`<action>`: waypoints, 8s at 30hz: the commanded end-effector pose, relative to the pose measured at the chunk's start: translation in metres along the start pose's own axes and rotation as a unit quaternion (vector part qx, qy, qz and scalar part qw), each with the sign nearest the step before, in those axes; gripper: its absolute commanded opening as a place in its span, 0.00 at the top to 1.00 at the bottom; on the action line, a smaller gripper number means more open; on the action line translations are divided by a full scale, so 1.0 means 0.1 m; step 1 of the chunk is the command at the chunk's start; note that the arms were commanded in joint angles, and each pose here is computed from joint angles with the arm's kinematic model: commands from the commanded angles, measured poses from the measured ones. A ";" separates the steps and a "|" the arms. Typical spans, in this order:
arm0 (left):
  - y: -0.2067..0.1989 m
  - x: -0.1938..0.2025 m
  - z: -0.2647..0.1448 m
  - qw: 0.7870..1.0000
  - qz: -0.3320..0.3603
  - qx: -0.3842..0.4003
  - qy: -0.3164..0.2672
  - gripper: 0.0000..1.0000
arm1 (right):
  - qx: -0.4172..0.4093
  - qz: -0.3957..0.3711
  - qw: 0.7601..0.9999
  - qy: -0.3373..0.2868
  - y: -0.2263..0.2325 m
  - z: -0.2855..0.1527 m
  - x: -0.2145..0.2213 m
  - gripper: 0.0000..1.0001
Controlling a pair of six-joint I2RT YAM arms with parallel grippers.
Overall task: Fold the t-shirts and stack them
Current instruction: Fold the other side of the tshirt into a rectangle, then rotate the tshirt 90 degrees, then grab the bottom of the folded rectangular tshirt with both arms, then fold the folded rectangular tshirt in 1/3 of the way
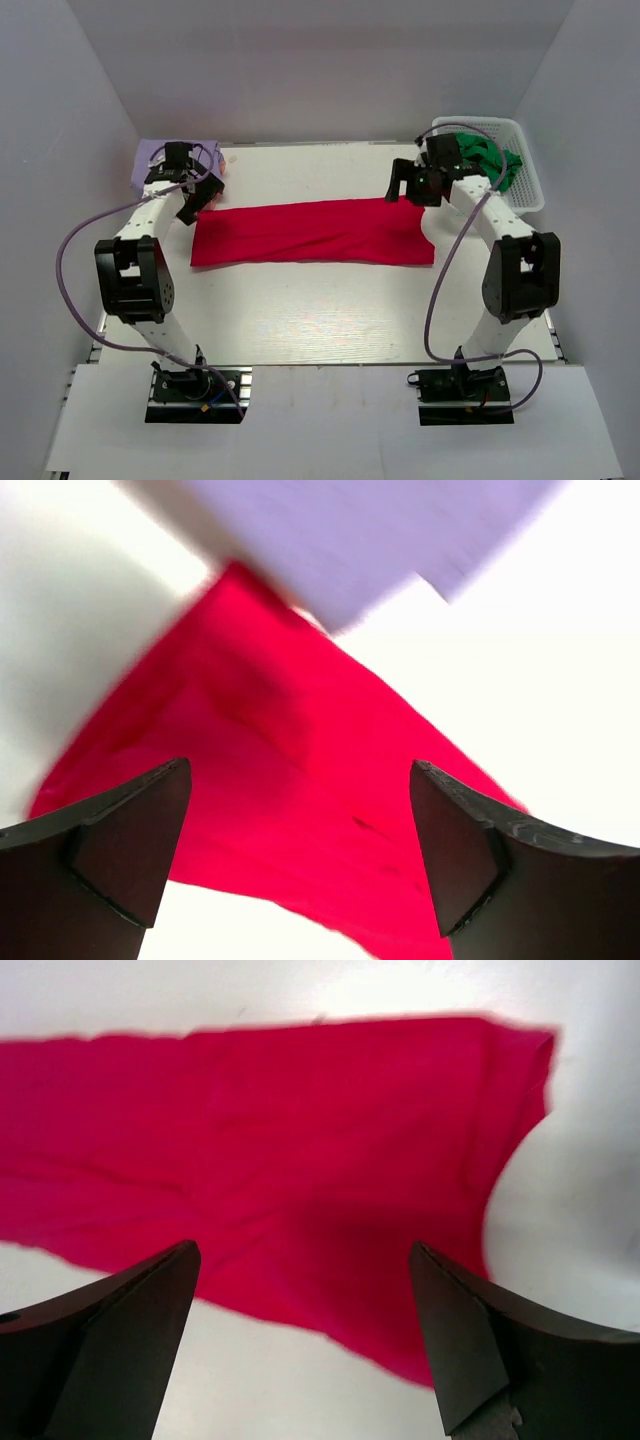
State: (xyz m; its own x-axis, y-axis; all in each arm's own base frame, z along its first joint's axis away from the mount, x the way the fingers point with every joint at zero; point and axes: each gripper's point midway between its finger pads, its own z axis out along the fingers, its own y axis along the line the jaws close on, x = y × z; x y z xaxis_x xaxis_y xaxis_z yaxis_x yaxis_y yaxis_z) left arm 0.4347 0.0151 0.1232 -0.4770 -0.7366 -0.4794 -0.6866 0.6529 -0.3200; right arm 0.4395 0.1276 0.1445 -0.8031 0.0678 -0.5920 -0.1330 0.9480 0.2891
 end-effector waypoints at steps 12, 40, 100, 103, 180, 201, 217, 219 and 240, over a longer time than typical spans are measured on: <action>0.17 1.34 0.44 0.976 0.145 -0.041 0.156 0.00 | -0.004 0.101 0.991 0.089 0.08 0.16 1.14 0.10; 0.22 4.46 -1.70 0.638 0.485 0.135 0.582 0.00 | -0.221 0.018 0.973 -0.056 0.93 2.27 -0.68 0.10; 0.00 2.72 -1.61 0.906 0.332 0.202 0.168 0.00 | -0.194 -0.135 0.972 -0.009 2.11 0.45 0.17 0.10; 0.00 2.89 -1.59 0.890 0.355 0.207 0.197 0.00 | -0.185 -0.121 0.974 -0.051 2.05 -0.08 0.06 0.10; -0.83 2.68 -1.31 0.913 0.289 0.215 0.192 1.00 | -0.081 0.037 0.980 0.179 0.93 -0.45 1.49 1.00; -1.66 1.83 -0.53 0.925 0.247 0.253 0.140 1.00 | -0.150 0.006 0.984 0.094 1.17 0.36 0.02 1.00; -2.02 1.38 0.14 0.937 0.217 0.263 0.076 0.08 | -0.161 0.059 0.985 0.028 0.94 1.11 -0.63 0.47; -2.18 1.16 0.21 0.941 0.213 0.253 0.068 0.00 | -0.158 0.065 0.985 0.010 0.88 1.13 -0.83 0.40; -0.69 1.76 -0.56 0.934 0.248 0.216 0.140 0.00 | -0.109 0.001 0.991 0.074 0.98 0.60 0.24 0.11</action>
State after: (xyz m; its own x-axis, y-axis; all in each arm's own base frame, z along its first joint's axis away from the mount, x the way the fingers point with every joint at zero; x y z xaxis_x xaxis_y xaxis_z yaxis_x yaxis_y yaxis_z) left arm 0.3688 -0.1807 0.0866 -0.8773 -0.2776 -0.3914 -0.0767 0.8863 -0.4567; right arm 0.4223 0.2306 0.1097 -0.8977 0.0294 -0.4397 -0.2126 0.8451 0.4906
